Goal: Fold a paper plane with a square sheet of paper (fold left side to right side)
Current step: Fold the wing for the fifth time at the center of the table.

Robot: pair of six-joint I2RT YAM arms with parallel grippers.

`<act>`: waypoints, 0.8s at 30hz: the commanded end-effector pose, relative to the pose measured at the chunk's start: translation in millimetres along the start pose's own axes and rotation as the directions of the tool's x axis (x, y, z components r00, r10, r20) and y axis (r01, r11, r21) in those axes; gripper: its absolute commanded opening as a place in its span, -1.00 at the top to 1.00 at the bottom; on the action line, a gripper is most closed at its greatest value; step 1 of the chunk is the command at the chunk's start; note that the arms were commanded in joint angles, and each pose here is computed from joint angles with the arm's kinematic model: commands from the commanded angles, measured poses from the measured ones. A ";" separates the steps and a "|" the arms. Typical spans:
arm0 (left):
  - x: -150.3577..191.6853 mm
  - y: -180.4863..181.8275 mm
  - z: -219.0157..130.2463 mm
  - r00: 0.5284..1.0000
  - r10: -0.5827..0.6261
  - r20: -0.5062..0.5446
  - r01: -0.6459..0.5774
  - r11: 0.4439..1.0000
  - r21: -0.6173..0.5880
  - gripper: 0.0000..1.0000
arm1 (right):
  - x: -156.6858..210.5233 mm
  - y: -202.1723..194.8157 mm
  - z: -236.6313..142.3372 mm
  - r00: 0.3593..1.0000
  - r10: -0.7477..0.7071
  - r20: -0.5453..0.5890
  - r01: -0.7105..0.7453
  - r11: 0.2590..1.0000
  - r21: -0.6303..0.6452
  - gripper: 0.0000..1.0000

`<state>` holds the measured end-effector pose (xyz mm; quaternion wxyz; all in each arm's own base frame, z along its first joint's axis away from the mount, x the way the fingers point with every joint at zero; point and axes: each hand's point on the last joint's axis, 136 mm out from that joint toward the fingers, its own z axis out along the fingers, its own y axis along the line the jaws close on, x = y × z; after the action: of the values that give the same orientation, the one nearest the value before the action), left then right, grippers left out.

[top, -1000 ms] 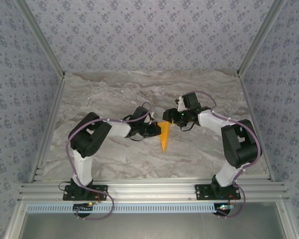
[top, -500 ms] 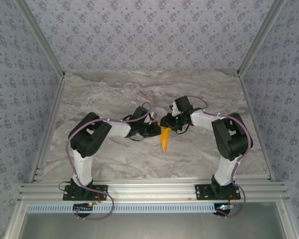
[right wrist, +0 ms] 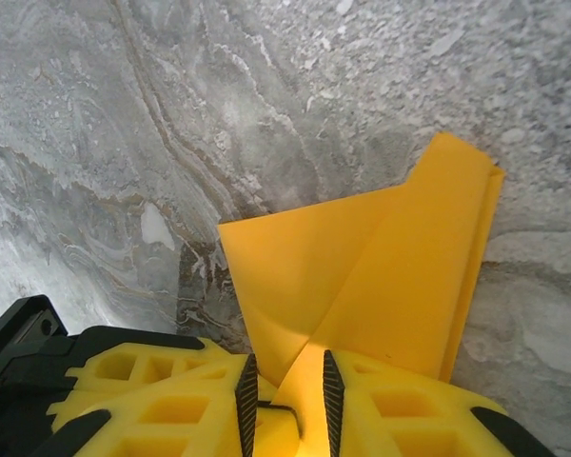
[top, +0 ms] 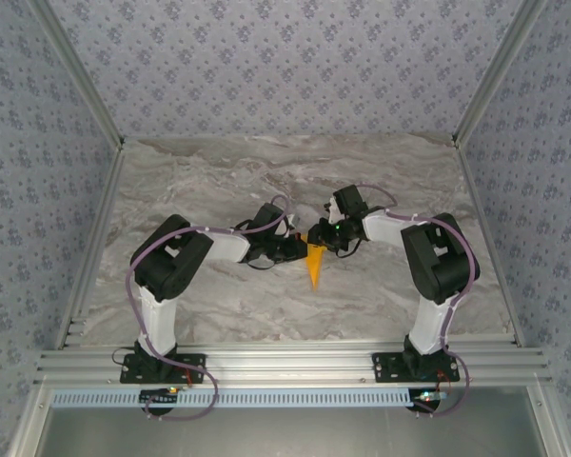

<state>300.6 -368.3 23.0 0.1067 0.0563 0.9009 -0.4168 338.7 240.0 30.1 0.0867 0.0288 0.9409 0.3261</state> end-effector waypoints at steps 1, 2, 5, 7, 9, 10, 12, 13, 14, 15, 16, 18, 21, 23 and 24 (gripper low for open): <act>29.8 47.5 5.9 0.997 -0.053 -0.063 0.044 0.989 -0.143 1.00 | 18.5 -24.9 9.6 0.998 0.030 -0.059 -0.026 0.996 0.080 0.45; 30.4 47.8 5.6 0.997 -0.053 -0.063 0.044 0.989 -0.144 1.00 | 20.9 -27.3 10.3 0.997 0.034 -0.065 -0.029 0.996 0.085 0.46; 31.4 48.1 4.8 0.996 -0.057 -0.062 0.047 0.988 -0.144 1.00 | 27.3 -34.5 12.8 0.995 0.050 -0.081 -0.041 0.994 0.102 0.47; 31.4 47.2 4.1 0.997 -0.056 -0.060 0.047 0.989 -0.141 1.00 | 32.4 -39.7 15.7 0.993 0.061 -0.098 -0.050 0.992 0.115 0.49; 31.0 45.0 2.1 0.997 -0.053 -0.058 0.045 0.990 -0.137 1.00 | 37.1 -45.5 18.2 0.991 0.073 -0.111 -0.059 0.990 0.130 0.50; 30.4 43.7 0.5 0.997 -0.052 -0.055 0.044 0.990 -0.135 1.00 | 39.2 -48.6 18.6 0.990 0.078 -0.114 -0.062 0.988 0.138 0.51; 28.6 40.0 -3.8 0.998 -0.044 -0.048 0.037 0.990 -0.134 1.00 | 43.2 -55.2 18.3 0.989 0.087 -0.121 -0.066 0.984 0.163 0.55; 27.8 37.6 -6.3 0.998 -0.038 -0.043 0.032 0.990 -0.134 1.00 | 45.6 -58.3 18.1 0.988 0.089 -0.126 -0.066 0.982 0.177 0.56; 26.6 35.2 -9.7 0.999 -0.034 -0.037 0.029 0.990 -0.135 0.98 | 47.3 -61.2 17.6 0.987 0.093 -0.129 -0.068 0.980 0.187 0.58; 25.0 33.5 -13.0 0.999 -0.028 -0.031 0.024 0.990 -0.139 0.92 | 49.9 -64.7 17.4 0.986 0.100 -0.133 -0.072 0.977 0.199 0.59; 24.0 32.1 -15.8 0.999 -0.025 -0.026 0.021 0.989 -0.144 0.87 | 51.3 -66.9 16.9 0.985 0.103 -0.136 -0.073 0.976 0.205 0.60; 20.3 26.5 -23.3 1.000 -0.015 -0.013 0.013 0.989 -0.147 0.75 | 54.1 -71.9 16.5 0.984 0.108 -0.139 -0.076 0.973 0.220 0.62; 16.0 15.6 -35.1 1.000 0.005 0.006 -0.004 0.990 -0.142 0.54 | 57.4 -77.1 16.0 0.983 0.115 -0.142 -0.080 0.969 0.232 0.63; 14.6 8.2 -43.3 1.000 0.015 0.017 -0.013 0.991 -0.137 0.46 | 58.2 -78.1 16.3 0.983 0.116 -0.144 -0.080 0.969 0.234 0.63; 14.6 4.1 -47.8 1.000 0.021 0.022 -0.018 0.991 -0.131 0.44 | 57.7 -77.9 16.2 0.983 0.114 -0.144 -0.078 0.969 0.234 0.63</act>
<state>285.6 -339.7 32.4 0.1180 0.0487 0.9197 -0.3713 333.5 234.4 15.0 0.0829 0.0261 0.9443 0.3174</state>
